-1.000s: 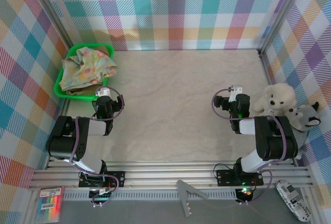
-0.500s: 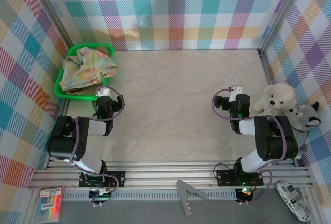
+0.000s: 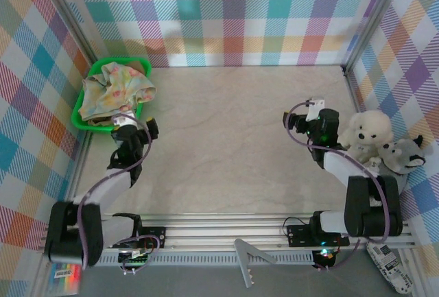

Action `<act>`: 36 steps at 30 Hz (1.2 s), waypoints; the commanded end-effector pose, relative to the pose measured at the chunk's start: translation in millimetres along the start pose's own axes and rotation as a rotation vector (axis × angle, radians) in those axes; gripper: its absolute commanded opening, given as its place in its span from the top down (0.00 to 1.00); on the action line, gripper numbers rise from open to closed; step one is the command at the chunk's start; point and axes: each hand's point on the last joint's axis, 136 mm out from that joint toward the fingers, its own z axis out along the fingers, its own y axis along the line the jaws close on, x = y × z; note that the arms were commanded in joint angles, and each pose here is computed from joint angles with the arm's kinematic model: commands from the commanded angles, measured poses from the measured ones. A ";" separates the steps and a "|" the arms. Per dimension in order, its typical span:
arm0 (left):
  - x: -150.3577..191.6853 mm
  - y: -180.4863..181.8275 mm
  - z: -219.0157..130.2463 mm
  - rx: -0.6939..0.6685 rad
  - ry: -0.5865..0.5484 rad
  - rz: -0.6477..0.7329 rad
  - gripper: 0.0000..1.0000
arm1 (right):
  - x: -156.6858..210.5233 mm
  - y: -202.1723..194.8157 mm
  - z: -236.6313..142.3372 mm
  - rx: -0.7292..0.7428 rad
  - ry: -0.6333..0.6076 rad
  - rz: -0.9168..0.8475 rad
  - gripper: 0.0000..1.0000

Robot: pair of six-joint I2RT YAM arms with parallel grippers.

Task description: Fold and stack the skirts

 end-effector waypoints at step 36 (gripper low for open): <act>-8.9 8.3 206.5 -0.198 0.800 -0.538 0.52 | -24.9 -20.5 -88.4 0.221 0.019 0.469 0.01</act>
